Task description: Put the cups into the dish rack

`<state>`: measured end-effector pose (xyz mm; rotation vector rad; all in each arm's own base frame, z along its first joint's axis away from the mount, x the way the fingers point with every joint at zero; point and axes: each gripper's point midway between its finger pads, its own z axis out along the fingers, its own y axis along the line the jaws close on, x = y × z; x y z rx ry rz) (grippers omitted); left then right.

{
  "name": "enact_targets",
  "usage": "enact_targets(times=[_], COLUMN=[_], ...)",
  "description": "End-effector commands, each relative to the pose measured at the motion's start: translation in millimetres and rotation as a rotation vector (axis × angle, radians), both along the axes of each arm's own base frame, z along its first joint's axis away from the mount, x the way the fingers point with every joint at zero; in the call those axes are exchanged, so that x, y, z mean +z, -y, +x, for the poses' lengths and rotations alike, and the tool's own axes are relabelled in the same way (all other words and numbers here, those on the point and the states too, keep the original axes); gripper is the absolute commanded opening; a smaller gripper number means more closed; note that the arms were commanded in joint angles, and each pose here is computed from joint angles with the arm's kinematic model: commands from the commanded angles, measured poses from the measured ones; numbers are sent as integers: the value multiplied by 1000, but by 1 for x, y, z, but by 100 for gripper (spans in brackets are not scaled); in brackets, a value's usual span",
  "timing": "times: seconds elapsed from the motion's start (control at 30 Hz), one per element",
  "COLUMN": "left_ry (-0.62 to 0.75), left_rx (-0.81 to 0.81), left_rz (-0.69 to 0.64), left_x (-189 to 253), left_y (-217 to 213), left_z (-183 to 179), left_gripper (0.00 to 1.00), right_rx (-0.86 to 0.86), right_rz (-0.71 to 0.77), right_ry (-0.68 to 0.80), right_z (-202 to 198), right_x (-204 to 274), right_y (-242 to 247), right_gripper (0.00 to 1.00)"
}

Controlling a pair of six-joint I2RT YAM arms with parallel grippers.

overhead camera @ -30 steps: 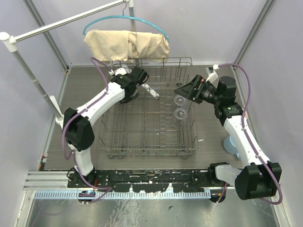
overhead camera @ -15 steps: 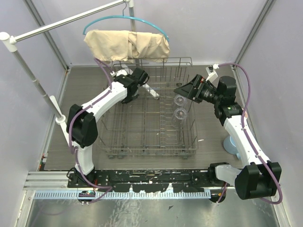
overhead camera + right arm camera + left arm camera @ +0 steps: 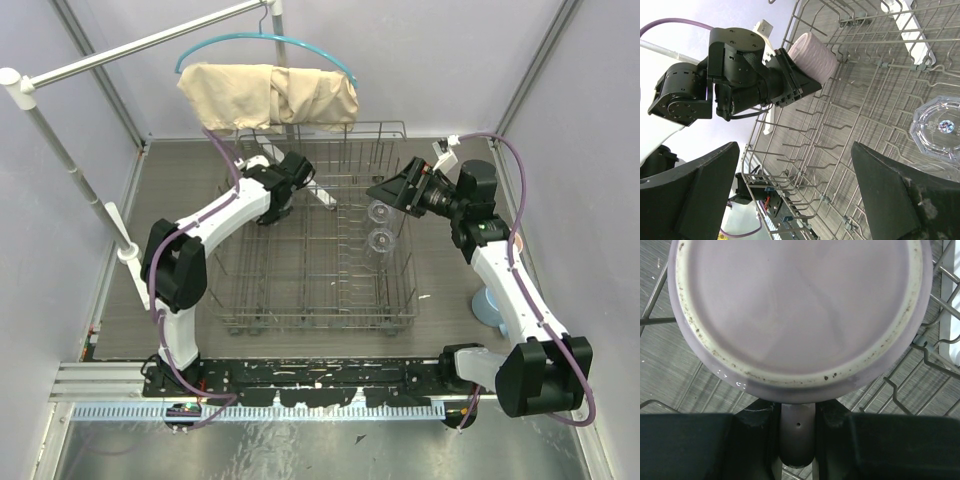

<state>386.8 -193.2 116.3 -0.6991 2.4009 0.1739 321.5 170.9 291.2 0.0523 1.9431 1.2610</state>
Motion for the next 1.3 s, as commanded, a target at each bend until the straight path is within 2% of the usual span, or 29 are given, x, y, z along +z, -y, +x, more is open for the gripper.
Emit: enact_targets(times=[0.0,0.33,0.63,1.0,1.27], left_ry=[100,75,133,87,52], left_rx=[45,56,-4,54,74], left_rz=[-13,3,38,31,53], left_x=[10,-5,23,-8,-20], left_y=[2,5,5,-1,1], left_z=[16,9,17,4,12], left_gripper=[0,0,0,0,0], right_rx=[16,20,25,30,31], right_rz=[15,17,26,36,34], right_ry=[56,46,42,38,36], right_z=[1,3,6,1,2], right_x=[10,7,7,6,5], right_y=[-1,-2,-3,-4,-4], right_gripper=[100,100,100,100,100])
